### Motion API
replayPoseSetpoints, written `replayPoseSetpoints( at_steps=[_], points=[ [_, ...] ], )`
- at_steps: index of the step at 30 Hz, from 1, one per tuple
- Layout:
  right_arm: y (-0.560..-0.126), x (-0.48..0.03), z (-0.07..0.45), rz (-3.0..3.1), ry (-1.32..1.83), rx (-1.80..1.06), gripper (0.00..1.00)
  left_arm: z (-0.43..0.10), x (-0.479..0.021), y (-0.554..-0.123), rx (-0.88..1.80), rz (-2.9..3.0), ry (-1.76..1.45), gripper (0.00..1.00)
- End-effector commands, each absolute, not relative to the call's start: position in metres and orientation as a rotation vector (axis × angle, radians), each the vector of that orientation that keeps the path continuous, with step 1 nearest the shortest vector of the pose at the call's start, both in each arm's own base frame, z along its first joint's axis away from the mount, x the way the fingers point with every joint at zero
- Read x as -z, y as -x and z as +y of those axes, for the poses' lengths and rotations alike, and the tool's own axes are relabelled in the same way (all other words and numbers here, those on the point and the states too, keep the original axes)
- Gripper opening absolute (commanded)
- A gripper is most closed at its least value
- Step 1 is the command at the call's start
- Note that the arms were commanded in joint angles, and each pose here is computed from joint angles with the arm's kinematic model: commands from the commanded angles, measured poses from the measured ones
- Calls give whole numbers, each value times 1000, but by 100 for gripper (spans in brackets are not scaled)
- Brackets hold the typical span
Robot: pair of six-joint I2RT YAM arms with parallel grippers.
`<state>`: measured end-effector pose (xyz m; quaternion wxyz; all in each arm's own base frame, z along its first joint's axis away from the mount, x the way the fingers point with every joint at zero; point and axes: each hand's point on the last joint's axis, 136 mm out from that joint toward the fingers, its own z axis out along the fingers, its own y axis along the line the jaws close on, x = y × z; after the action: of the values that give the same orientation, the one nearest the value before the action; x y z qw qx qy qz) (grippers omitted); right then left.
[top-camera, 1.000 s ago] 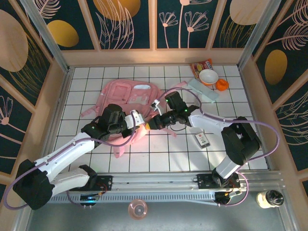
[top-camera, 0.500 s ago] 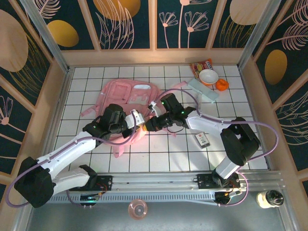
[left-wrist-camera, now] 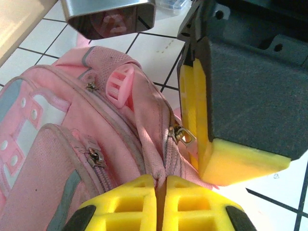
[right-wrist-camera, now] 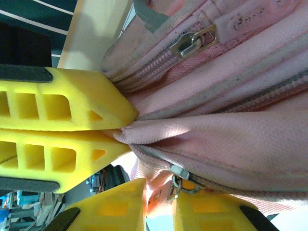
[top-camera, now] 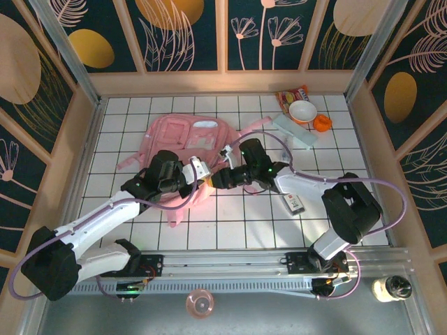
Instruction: Pack books, pencil case, and school supplies into a backpack
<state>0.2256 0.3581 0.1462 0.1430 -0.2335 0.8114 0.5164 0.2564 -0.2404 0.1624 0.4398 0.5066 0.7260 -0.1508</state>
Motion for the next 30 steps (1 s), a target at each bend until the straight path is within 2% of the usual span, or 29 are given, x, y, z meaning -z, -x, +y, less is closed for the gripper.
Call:
replayPoseSetpoints(
  at_steps=[1, 4, 7, 12, 17, 19, 23, 30],
  points=[
    [-235, -173, 361, 2196, 643, -1483, 15, -252, -201, -262, 422, 1668, -1184, 0],
    [-241, -171, 354, 2196, 602, -1411, 0, -250, -200, -264, 415, 1680, -1165, 0],
    [-238, -181, 353, 2162, 659, -1388, 0, -245, -191, -269, 381, 1722, -1147, 0],
    [-198, -197, 381, 2105, 943, -1483, 0, -244, -177, -275, 352, 1762, -1144, 0],
    [-172, -196, 390, 2129, 1076, -1590, 0, -252, -182, -274, 394, 1733, -1158, 0],
    [-186, -183, 379, 2236, 988, -1524, 0, -249, -182, -275, 375, 1736, -1158, 0],
    [-242, -141, 322, 2486, 660, -1250, 0, -240, -179, -271, 323, 1752, -1181, 0],
    [-292, -107, 281, 2610, 600, -841, 0, -238, -176, -251, 369, 1757, -1276, 0]
  ],
)
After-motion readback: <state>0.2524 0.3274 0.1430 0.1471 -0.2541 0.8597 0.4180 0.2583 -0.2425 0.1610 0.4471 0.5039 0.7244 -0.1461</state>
